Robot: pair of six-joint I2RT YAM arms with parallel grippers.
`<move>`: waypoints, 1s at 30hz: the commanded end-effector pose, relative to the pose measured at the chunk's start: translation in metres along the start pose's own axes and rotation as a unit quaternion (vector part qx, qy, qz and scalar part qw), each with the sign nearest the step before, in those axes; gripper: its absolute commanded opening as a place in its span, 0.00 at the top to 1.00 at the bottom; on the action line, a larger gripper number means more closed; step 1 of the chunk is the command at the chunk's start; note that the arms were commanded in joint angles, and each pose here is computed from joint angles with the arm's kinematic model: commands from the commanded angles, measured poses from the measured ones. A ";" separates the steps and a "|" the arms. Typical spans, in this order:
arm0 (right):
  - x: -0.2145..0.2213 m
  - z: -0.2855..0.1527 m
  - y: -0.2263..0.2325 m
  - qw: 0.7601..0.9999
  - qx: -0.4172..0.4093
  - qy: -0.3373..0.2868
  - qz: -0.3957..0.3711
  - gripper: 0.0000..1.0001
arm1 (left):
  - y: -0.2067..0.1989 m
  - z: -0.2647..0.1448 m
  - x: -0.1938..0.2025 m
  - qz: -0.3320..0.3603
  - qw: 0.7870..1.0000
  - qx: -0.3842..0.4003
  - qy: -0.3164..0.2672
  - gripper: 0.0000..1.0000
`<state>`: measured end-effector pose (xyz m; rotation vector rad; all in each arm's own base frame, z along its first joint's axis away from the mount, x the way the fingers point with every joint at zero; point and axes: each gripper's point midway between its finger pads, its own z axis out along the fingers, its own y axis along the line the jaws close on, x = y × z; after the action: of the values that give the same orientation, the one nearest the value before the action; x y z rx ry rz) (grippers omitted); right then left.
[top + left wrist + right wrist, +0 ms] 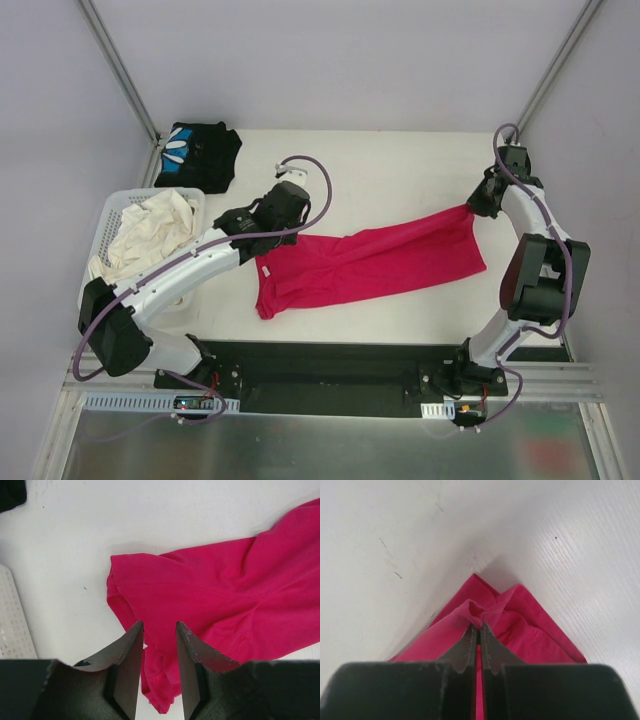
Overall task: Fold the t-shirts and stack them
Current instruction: Fold the other side of the tshirt into a rectangle
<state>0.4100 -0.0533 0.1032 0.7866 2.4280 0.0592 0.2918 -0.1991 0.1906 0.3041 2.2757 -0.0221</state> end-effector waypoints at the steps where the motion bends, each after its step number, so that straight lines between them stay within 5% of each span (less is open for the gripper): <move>1: -0.015 -0.010 0.018 1.000 -0.015 -0.010 -0.010 0.99 | -0.001 0.005 0.001 -0.015 1.000 0.002 0.004 0.68; 13: -0.015 -0.006 0.049 0.999 -0.035 0.003 -0.039 0.99 | -0.007 0.012 0.003 -0.019 1.000 0.006 0.011 0.69; 30: 0.008 -0.032 0.023 0.999 -0.011 0.001 -0.044 0.99 | -0.001 0.001 0.003 -0.021 1.000 0.009 -0.001 0.68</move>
<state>0.4117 -0.0217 0.1030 0.6900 2.4999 0.0763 0.2919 -0.2064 0.1753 0.3191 2.3129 -0.0354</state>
